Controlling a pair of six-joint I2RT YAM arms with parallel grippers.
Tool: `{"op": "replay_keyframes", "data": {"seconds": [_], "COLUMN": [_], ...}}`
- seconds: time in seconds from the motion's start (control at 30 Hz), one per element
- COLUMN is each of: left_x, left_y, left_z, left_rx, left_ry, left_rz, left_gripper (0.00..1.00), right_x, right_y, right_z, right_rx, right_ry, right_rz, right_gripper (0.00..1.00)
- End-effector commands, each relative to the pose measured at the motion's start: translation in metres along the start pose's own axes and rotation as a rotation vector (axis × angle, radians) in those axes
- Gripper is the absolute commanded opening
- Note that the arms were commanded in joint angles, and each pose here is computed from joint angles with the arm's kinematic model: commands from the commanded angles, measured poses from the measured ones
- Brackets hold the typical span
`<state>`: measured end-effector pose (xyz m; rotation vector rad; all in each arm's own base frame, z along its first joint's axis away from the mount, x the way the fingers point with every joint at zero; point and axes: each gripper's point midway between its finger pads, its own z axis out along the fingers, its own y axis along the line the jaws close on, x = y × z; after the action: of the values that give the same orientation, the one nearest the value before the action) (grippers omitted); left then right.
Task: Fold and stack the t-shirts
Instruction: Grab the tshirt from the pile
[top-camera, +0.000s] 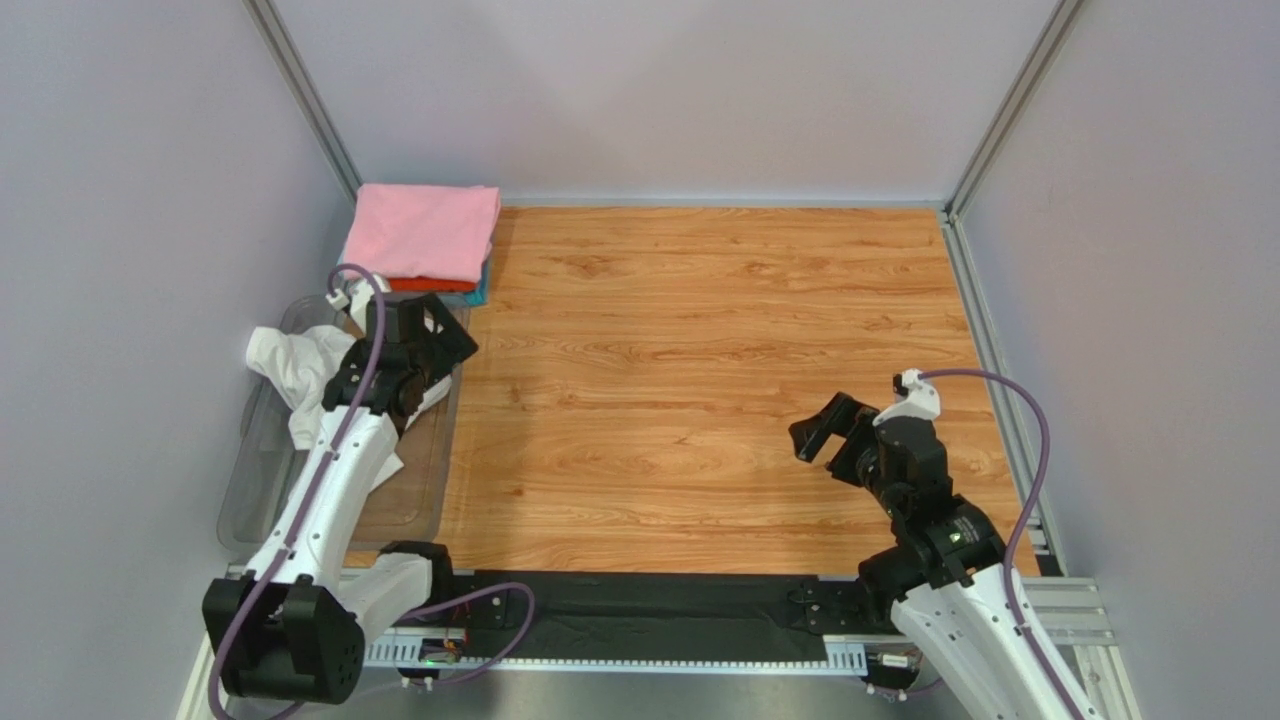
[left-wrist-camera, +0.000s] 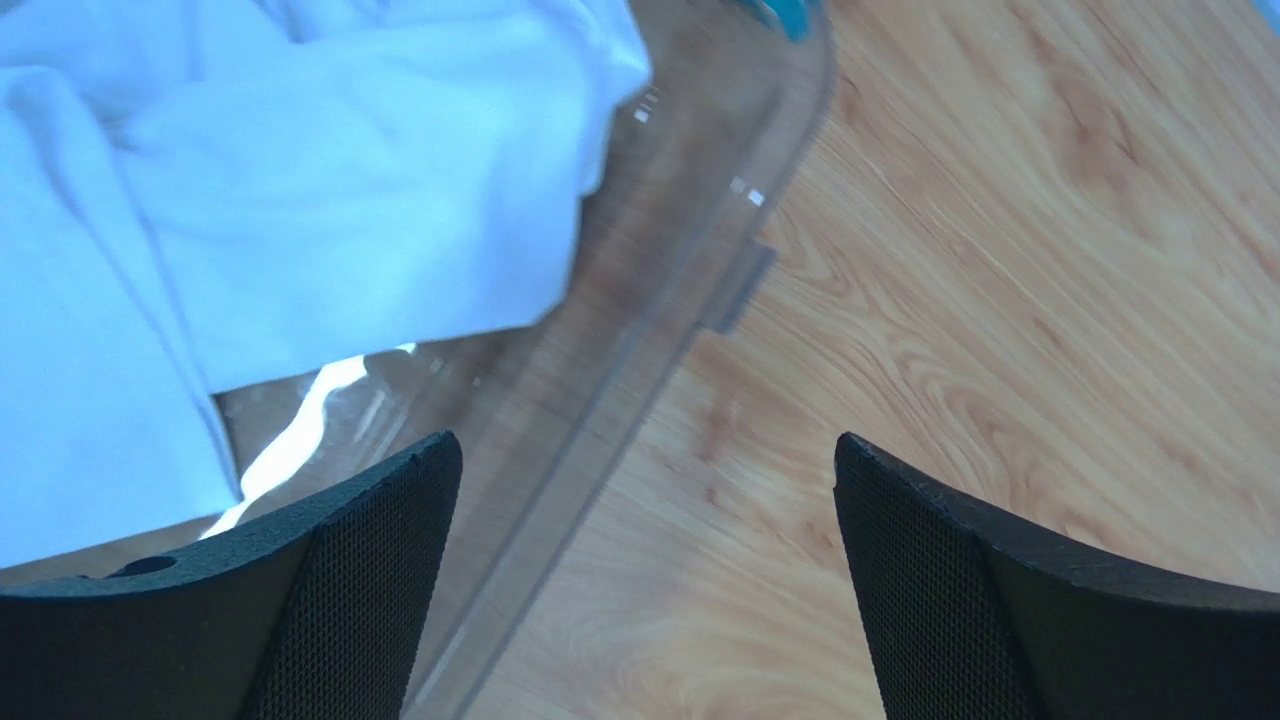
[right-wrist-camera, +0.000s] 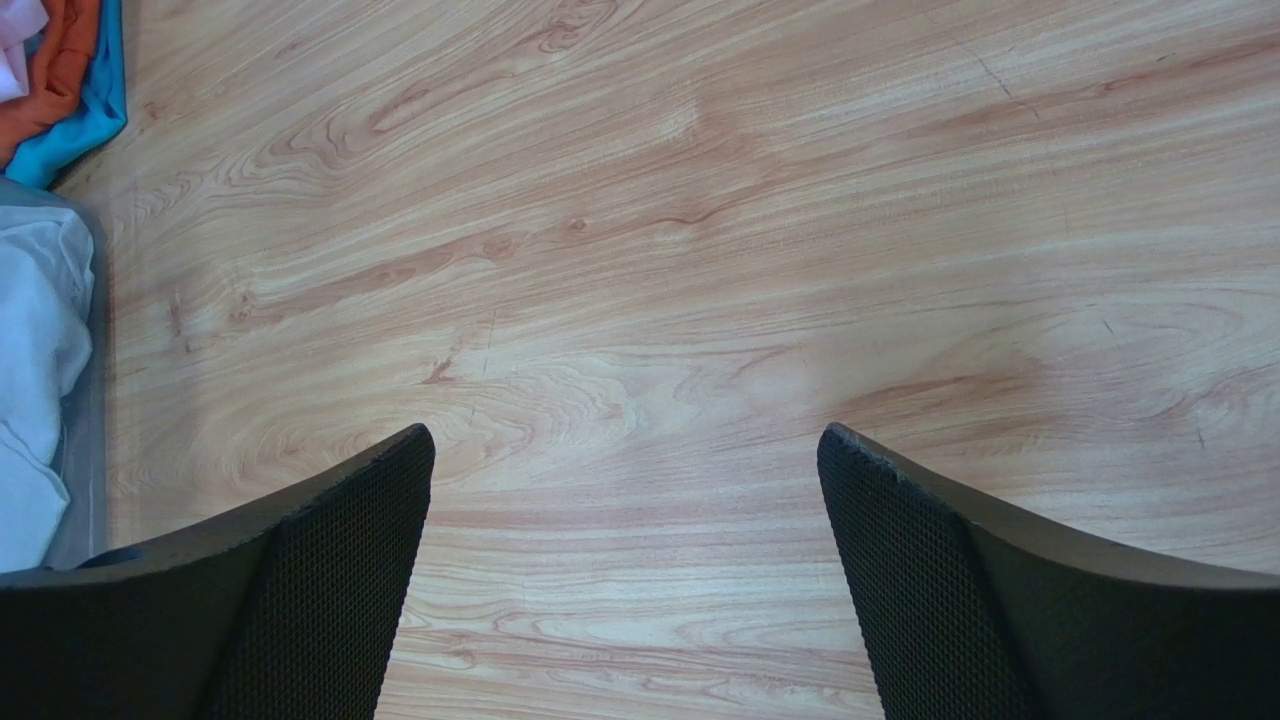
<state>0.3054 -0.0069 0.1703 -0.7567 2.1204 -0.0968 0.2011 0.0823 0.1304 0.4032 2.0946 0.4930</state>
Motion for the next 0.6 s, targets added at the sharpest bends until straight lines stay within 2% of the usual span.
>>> {"op": "replay_keyframes", "data": {"seconds": [0.0,0.17,0.3,0.37,0.57], "left_x": [-0.012,-0.007,0.01,0.004,0.014], "left_y": [0.029,0.103,0.127,0.133,0.147], "left_z": [0.006,0.022,0.046,0.053,0.077], "left_rx": [-0.094,-0.348,-0.369,-0.377,-0.436], "left_ry": [-0.048,-0.083,-0.07,-0.088,-0.021], "left_rz": [-0.079,-0.164,-0.178,-0.179,-0.176], "left_gripper": [1.0,1.0,1.0,1.0,1.0], "right_x": [-0.004,-0.001,0.001,0.001,0.005], "right_y": [0.006,0.005,0.004,0.003,0.0], "right_z": [0.002,0.004,0.007,0.007,0.009], "right_rx": [-0.04,-0.034,-0.028,-0.016,-0.002], "right_ry": [-0.024,-0.012,0.001,0.007,0.025], "right_rz": [-0.02,-0.023,-0.029,-0.028,-0.023], "right_gripper": [1.0,1.0,1.0,1.0,1.0]}}
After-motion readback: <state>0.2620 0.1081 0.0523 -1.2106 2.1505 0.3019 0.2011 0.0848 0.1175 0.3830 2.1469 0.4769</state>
